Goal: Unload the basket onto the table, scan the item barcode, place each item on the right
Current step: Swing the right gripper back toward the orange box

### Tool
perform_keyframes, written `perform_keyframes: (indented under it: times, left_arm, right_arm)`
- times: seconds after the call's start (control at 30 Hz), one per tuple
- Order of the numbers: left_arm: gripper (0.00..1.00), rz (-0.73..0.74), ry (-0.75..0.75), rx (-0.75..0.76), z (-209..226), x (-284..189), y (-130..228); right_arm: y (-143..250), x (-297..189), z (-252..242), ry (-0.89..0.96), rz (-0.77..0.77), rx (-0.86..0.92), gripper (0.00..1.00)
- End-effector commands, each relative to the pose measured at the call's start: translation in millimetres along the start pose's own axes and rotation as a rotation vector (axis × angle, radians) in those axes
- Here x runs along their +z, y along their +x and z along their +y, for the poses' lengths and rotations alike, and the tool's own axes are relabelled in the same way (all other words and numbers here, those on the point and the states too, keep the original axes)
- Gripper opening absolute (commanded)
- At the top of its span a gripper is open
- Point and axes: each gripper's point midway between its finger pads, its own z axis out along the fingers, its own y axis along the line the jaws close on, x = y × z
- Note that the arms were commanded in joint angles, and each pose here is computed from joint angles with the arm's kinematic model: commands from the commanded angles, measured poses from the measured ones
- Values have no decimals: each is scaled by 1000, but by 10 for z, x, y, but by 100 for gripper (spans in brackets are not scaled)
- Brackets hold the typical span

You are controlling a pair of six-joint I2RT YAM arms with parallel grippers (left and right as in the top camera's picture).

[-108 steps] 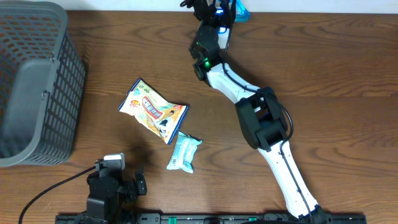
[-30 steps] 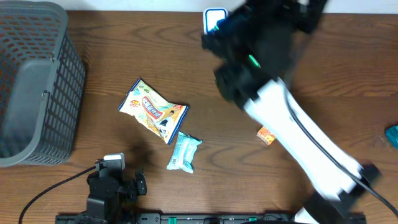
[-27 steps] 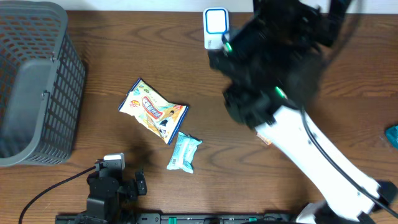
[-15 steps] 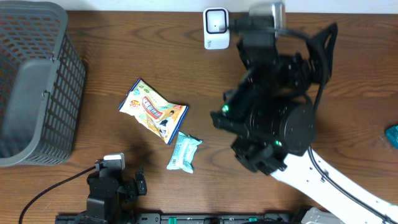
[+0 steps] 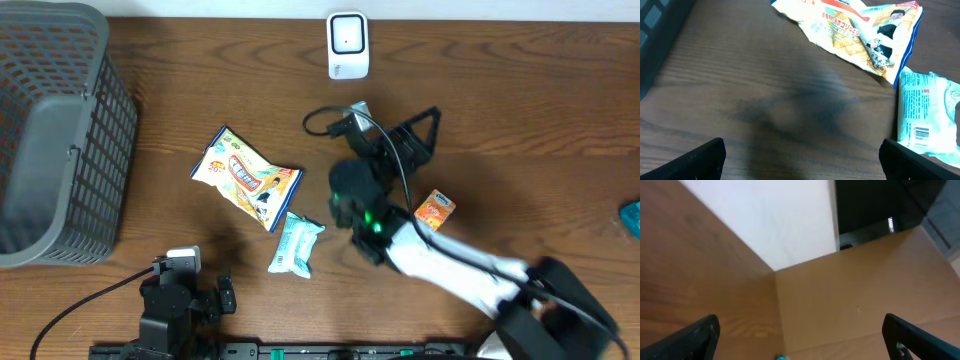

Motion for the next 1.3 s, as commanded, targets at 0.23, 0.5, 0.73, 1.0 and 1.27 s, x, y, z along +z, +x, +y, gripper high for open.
perform_keyframes:
  times: [0.23,0.5,0.73,1.0,1.27]
  left_arm:
    - [98,7,9,0,-13,0,26]
    - [98,7,9,0,-13,0,26]
    - [98,7,9,0,-13,0,26]
    - [98,7,9,0,-13,0,26]
    - [98,7,9,0,-13,0,26]
  right_arm:
    - [-24,930,-110,64,177,-69,99]
    - [-493,951,-1085,117,138,120,99]
    - [-582,819,-1878,85,-43,323,99]
    - [-437,384,-1255,-659,-170,636,99]
    - [94,-278,-54,-1423,282,771,99]
